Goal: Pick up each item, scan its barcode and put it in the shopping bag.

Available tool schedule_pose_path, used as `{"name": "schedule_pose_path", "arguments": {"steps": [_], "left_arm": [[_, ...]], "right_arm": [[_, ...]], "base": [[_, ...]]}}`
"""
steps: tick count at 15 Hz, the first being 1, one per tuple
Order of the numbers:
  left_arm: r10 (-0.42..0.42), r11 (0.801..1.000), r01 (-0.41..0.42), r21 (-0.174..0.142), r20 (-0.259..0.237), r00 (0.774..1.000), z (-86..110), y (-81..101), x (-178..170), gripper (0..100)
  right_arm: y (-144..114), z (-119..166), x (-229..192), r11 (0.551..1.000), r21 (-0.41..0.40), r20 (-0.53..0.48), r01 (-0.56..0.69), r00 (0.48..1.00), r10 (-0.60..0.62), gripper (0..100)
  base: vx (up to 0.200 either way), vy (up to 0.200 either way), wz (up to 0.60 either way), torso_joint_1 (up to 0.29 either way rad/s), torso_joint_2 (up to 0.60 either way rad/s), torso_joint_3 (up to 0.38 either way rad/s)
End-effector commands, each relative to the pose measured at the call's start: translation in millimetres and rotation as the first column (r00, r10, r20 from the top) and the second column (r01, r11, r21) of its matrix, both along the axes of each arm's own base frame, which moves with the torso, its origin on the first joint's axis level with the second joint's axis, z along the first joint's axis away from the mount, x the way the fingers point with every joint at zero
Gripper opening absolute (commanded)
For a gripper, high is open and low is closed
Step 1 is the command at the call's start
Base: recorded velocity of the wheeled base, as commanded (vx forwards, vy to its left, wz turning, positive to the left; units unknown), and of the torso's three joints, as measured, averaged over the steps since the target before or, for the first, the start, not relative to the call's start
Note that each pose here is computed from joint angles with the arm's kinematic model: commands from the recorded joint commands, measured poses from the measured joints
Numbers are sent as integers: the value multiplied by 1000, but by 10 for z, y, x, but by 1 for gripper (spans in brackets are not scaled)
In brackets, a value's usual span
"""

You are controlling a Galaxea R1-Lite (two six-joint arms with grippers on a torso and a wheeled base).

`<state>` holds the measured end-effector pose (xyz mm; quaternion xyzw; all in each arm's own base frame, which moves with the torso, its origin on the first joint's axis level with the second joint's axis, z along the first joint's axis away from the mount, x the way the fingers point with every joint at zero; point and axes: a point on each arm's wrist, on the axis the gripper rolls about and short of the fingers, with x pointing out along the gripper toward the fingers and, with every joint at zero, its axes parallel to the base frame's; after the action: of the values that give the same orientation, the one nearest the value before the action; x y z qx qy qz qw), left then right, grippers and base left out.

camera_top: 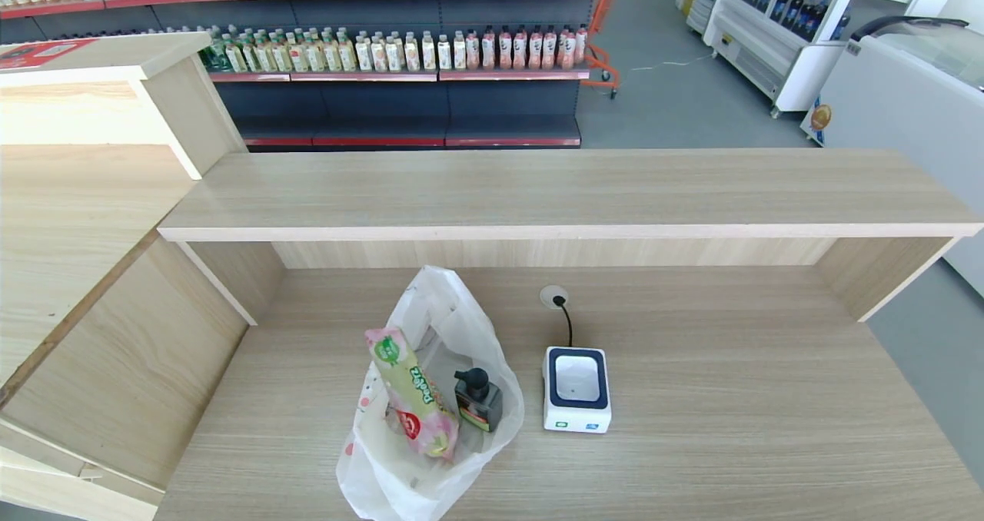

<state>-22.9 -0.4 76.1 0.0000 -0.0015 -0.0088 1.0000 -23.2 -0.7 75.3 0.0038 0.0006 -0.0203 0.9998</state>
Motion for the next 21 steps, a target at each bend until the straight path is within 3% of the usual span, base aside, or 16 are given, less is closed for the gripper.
{"name": "schedule_pose_path", "arguments": {"steps": [1,4,7,21], "left_arm": [[-1,1000,1,-5,0,1000,-1,0,0,100],[-1,1000,1,0,0,1000,-1,0,0,100],[-1,1000,1,0,0,1000,-1,0,0,100],[-1,1000,1,-3,0,1000,-1,0,0,100]], "right_arm": [[0,0,2,1000,0,-3,-1,1000,1,0],[0,0,2,1000,0,-3,-1,1000,1,0],[0,0,2,1000,0,-3,-1,1000,1,0],[0,0,2,1000,9,-3,-1,1000,1,0]], "base": [[0,-200,0,-2,2,2],[0,0,0,0,0,0],[200,0,0,2,4,-1],[0,0,0,0,0,0]]}}
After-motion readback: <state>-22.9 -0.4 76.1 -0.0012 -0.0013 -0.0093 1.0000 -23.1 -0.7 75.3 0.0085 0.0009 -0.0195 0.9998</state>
